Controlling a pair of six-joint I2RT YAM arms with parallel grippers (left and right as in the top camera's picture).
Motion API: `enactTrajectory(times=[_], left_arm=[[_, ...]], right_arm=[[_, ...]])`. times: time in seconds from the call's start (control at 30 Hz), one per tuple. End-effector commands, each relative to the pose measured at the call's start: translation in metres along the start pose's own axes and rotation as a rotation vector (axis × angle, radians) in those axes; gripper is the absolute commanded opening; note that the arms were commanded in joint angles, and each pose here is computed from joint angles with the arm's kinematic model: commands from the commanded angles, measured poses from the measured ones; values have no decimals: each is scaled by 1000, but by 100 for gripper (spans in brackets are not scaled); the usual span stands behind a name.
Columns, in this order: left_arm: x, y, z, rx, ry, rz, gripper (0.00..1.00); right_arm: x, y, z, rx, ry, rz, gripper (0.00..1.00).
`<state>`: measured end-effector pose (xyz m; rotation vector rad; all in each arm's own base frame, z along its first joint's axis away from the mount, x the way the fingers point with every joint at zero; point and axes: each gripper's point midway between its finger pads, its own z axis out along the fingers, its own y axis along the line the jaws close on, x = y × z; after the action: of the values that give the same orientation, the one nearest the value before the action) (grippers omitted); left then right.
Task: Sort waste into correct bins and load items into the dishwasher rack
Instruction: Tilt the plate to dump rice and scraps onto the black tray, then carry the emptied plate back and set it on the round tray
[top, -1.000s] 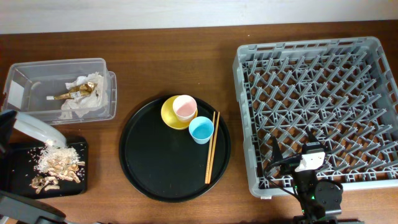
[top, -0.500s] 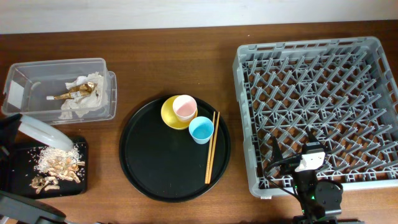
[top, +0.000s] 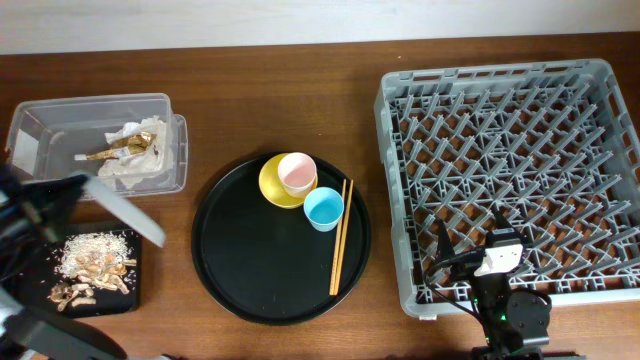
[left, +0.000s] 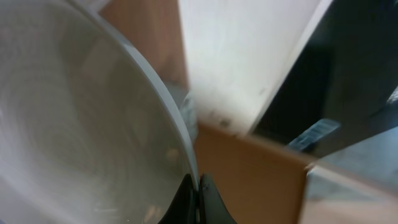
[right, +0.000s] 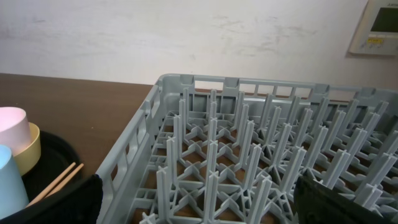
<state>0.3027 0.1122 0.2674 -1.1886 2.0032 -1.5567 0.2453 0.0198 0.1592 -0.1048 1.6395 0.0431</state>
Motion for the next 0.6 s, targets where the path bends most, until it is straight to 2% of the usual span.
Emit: enactTrajectory(times=[0.0, 0.03, 0.2, 0.3, 0.43, 0.57], left_arm=[[35, 24, 34, -286, 118, 195, 0], [46, 34, 45, -373, 168, 227, 0], [103, 59, 94, -624, 411, 435, 0], [139, 68, 120, -694, 538, 579, 0], [171, 90, 150, -789, 642, 793, 0], [199, 130, 160, -948, 693, 861, 0]], right_arm=[[3, -3, 0, 15, 5, -6, 98], [3, -3, 0, 16, 5, -6, 98], [3, -3, 0, 15, 5, -6, 98], [3, -3, 0, 16, 5, -6, 98], [3, -3, 0, 16, 5, -6, 98], [3, -3, 0, 16, 5, -6, 98]])
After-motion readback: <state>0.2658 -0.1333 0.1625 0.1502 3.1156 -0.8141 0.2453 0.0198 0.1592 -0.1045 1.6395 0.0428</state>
